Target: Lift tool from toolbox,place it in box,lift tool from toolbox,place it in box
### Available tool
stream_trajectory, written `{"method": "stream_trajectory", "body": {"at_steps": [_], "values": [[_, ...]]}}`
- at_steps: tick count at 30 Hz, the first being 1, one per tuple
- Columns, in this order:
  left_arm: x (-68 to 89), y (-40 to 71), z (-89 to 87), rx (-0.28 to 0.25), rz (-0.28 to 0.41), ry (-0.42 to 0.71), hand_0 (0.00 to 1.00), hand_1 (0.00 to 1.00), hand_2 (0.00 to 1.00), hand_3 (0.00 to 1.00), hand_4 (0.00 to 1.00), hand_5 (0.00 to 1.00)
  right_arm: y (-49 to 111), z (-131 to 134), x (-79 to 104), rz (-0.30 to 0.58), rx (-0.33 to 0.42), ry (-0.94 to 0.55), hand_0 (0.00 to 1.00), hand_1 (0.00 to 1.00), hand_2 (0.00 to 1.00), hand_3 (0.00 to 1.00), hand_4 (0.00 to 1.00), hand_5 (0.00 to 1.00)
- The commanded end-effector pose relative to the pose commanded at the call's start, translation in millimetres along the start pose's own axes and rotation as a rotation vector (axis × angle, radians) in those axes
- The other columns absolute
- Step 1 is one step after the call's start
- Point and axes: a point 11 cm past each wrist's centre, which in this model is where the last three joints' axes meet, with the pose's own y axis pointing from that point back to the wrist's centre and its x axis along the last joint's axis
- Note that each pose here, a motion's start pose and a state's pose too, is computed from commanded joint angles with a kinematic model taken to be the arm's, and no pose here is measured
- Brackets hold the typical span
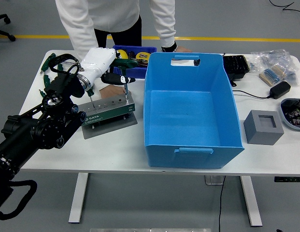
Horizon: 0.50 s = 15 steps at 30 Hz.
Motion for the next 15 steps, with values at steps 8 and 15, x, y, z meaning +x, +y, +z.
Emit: {"method": "stream_trajectory", "body": {"at_steps": [8, 15], "values": [[-0.3, -0.6, -5.3, 0.030, 0.006, 0.016, 0.333, 0.165, 0.190, 0.286, 0.998, 0.694, 0.1, -1.1, 0.3, 0.000, 0.002, 0.000, 0.724, 0.702, 0.745, 0.587, 0.827, 0.727], [-2.8, -0.3, -7.9, 0.044, 0.004, 0.028, 0.221, 0.075, 0.110, 0.143, 0.998, 0.700, 0.0, 0.8, -0.7, -0.001, -0.001, 0.003, 0.725, 0.702, 0.745, 0.587, 0.827, 0.728]]}}
